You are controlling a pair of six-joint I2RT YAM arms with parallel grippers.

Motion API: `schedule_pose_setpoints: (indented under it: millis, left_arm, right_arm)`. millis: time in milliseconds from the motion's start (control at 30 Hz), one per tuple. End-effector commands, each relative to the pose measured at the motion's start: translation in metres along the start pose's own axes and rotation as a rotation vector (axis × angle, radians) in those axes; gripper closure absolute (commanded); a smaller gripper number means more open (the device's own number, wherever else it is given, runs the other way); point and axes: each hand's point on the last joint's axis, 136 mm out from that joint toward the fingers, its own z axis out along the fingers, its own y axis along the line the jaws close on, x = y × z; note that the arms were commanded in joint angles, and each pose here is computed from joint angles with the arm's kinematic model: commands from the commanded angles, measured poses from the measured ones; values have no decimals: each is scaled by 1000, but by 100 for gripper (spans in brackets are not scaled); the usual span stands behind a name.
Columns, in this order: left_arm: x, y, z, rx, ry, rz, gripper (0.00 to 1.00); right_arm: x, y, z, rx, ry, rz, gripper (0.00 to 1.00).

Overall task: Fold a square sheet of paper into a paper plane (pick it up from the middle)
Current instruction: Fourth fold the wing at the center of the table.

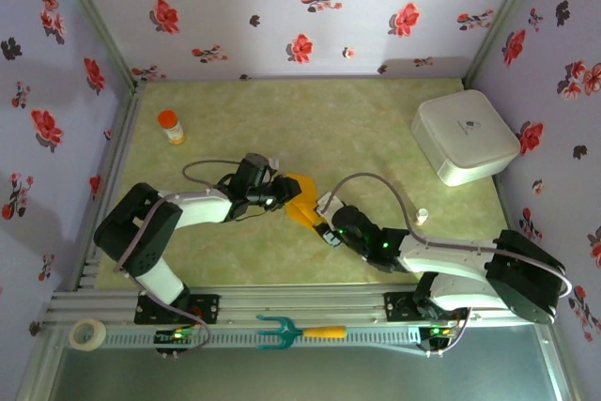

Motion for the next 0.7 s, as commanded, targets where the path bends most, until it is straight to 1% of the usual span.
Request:
schedule_pose_setpoints:
  millis: [0, 100, 233, 333, 467, 667]
  left_arm:
    - [-4, -8, 1, 22, 3, 22, 73]
    - [-4, -8, 1, 22, 7, 25, 73]
    - [-4, -10, 1, 22, 12, 26, 74]
    - [-4, -9, 1, 19, 11, 23, 75]
    - [-4, -8, 1, 19, 12, 23, 76]
    - [-4, -7, 2, 17, 14, 19, 78]
  right_arm:
    - [1, 6, 3, 3, -2, -76, 50]
    - [2, 12, 8, -3, 3, -111, 50]
    - [7, 16, 16, 23, 38, -176, 50]
    - [8, 13, 20, 79, 45, -201, 50]
    - [7, 8, 25, 130, 33, -195, 51]
    - [14, 9, 34, 148, 49, -176, 57]
